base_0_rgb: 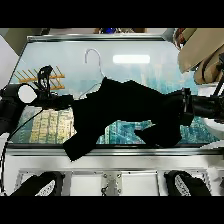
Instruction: Fold the clothes and pants, and hang the long-sleeved shirts on hangers.
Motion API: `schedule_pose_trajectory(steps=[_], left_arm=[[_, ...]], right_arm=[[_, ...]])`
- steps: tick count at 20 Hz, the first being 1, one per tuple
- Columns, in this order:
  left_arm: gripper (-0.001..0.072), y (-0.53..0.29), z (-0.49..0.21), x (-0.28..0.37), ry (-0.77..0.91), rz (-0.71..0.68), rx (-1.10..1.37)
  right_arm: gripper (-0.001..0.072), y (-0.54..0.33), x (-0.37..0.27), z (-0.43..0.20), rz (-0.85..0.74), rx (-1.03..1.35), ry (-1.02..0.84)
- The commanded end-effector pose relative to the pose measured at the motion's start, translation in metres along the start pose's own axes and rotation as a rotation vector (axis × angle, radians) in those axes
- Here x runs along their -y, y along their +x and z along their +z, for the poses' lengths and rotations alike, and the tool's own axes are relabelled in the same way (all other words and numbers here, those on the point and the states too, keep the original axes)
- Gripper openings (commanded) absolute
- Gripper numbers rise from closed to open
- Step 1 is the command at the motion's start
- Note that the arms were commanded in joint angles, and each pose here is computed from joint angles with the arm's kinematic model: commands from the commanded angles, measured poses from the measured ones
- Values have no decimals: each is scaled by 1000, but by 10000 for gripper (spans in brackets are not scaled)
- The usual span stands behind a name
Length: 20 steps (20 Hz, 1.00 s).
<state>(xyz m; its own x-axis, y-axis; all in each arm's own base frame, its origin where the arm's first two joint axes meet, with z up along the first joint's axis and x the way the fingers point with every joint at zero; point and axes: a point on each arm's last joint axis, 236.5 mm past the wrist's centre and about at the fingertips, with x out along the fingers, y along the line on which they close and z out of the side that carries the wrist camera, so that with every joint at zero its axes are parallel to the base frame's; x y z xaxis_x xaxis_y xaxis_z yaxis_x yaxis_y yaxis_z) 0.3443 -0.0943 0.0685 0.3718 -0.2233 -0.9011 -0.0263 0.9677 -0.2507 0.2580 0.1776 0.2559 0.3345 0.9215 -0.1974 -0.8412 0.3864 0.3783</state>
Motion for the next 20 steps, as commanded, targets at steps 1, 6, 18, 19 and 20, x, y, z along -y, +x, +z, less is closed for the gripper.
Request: schedule_pose_trajectory(steps=[1,6,18,19,20], left_arm=[[18,-8,9,-7,27,36,26],[18,-64,53,16,59,-2,168],[18,-133,88,97,367,-78,244],[18,-136,94,98,385,-72,249],[18,-141,102,98,398,-68,264]], right_arm=[[19,0,6,-12,-25,-51,7],[18,-2,10,-33,-45,-139,30],[19,0,-52,9,217,31,34],[19,-1,-54,12,226,44,35],[19,-1,-56,14,232,51,39]])
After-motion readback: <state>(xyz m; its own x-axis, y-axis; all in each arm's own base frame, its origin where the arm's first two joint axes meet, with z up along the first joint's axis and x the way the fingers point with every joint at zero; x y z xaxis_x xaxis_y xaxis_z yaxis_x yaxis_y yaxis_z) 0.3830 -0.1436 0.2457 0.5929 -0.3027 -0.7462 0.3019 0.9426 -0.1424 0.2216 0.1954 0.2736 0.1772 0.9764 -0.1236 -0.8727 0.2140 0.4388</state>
